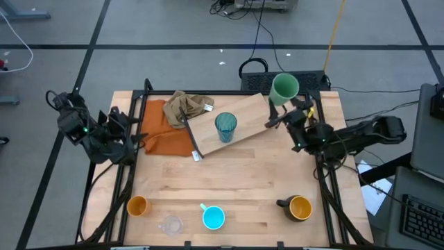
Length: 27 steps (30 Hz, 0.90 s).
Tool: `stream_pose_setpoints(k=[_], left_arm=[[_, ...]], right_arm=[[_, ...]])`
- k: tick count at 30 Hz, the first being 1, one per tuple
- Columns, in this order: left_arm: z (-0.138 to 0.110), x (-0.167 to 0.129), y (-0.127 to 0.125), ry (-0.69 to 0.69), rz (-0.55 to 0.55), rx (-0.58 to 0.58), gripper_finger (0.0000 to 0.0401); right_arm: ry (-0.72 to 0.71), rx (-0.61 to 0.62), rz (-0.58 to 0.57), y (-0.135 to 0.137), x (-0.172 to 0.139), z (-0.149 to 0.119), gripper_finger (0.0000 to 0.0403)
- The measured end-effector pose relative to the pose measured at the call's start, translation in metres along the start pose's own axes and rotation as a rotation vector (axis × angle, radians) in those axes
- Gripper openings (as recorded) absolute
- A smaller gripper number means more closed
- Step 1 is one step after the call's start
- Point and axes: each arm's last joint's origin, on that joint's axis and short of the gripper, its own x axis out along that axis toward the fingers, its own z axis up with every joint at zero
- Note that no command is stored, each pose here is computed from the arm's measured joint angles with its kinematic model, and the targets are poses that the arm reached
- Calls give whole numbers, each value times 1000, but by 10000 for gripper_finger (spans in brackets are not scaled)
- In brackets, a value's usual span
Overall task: Stack small to large cups/mugs on shelf
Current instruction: Put the green cup on the shelf
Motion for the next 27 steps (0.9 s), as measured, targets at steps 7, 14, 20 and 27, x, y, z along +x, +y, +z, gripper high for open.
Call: stream_pose_setpoints(k=[7,14,20,27], left_arm=[[0,0,1,-7,1,-8,296],[0,0,1,-6,1,-11,296],[0,0,1,2,-3,-14,296],[0,0,1,1,-3,-3,296]], right_arm=[[36,57,91,21,-10,-12,307],[97,70,117,38,-13,-35,307],[129,121,126,47,-21,-49,307],[186,139,115,51,-30,-67,307]])
